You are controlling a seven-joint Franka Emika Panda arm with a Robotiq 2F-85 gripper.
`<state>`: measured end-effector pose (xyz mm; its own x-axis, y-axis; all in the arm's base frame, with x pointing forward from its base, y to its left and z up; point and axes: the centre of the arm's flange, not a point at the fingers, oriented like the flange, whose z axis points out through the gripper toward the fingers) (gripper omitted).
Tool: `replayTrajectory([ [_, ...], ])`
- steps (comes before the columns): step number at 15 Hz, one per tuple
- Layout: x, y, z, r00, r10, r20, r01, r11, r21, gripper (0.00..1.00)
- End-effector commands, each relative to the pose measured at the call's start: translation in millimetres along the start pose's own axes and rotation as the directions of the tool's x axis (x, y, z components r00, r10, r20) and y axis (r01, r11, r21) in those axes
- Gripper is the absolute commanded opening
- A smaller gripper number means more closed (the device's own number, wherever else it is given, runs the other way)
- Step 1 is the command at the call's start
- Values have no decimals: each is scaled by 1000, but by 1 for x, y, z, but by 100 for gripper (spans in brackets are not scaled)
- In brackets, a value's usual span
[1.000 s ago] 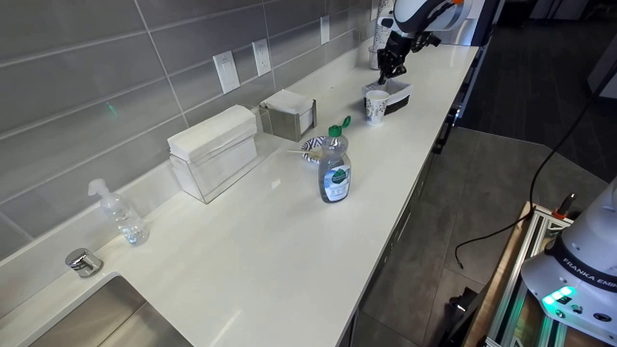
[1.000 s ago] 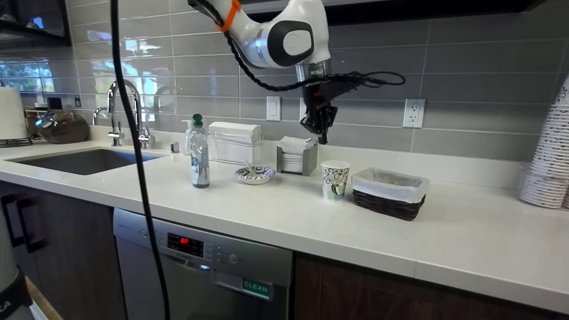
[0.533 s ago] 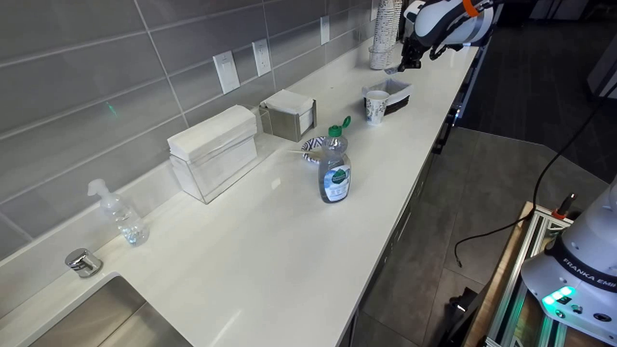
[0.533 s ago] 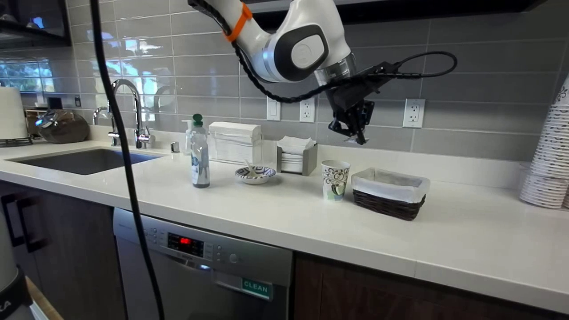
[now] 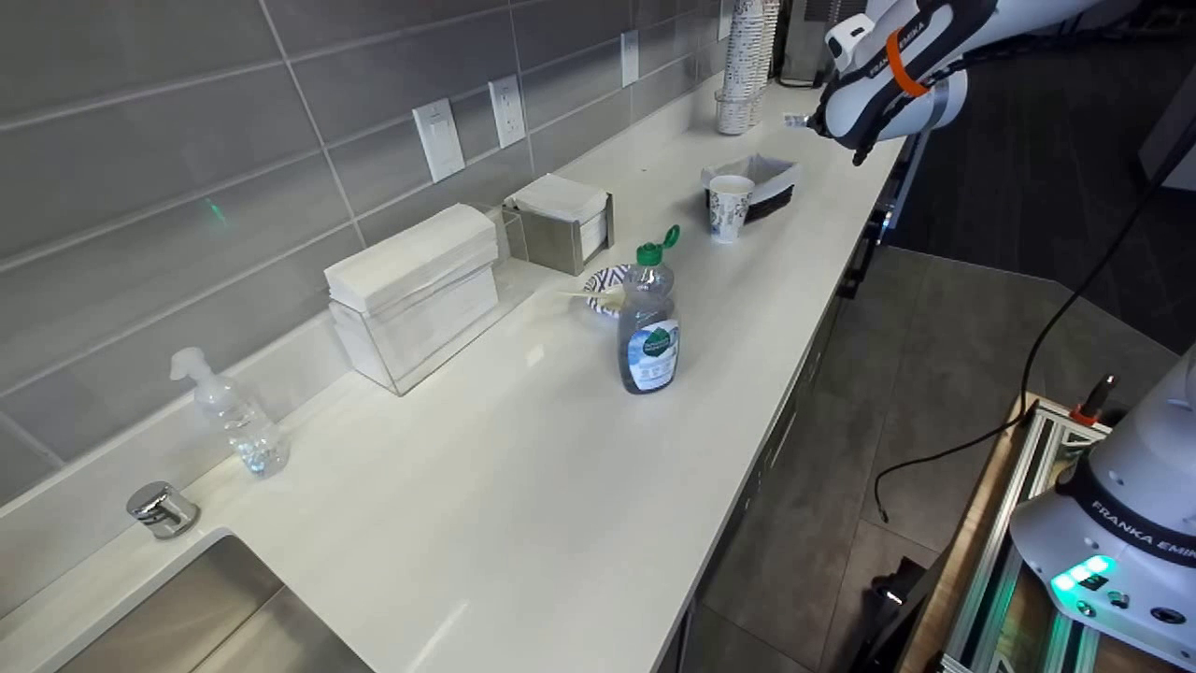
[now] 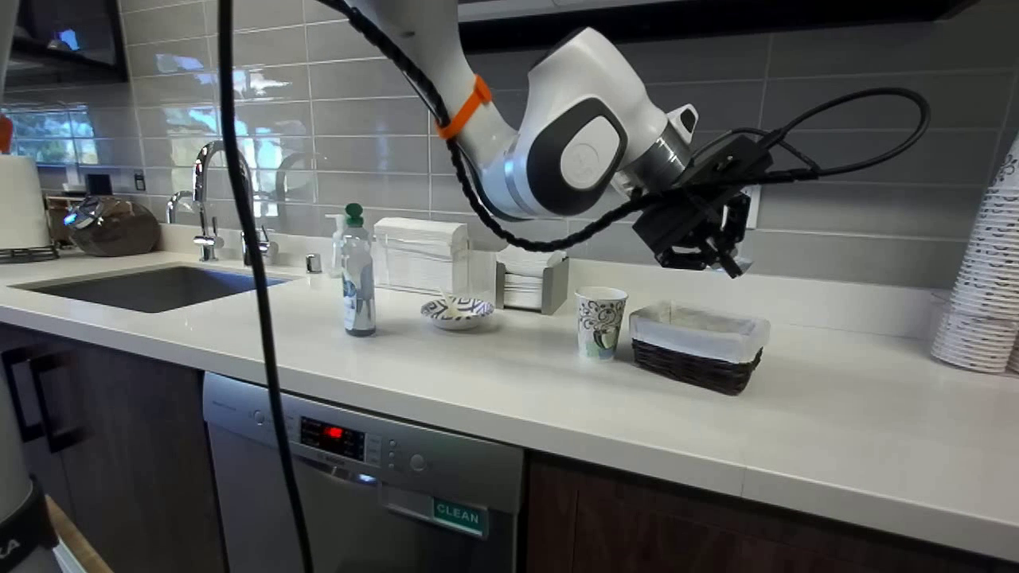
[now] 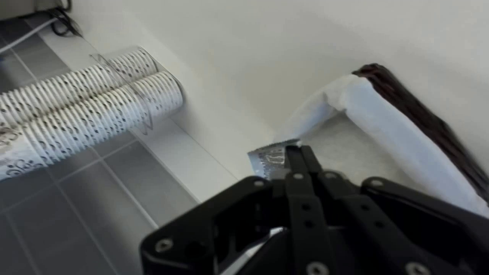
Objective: Put the white item on the countertop in the basket
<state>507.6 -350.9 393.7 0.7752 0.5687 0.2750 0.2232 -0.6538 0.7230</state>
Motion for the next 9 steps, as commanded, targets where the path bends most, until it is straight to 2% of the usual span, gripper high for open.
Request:
replayTrajectory([
  [1,18,3,31,997,78,4,-77,986,-147,0],
  [3,31,4,41,997,71,-36,-76,987,-139,0],
  [5,51,-4,49,996,50,-77,-57,995,-87,0],
  [8,77,-15,55,993,54,-103,-60,997,-56,0],
  [9,80,-17,56,994,63,-92,-67,997,-40,22],
])
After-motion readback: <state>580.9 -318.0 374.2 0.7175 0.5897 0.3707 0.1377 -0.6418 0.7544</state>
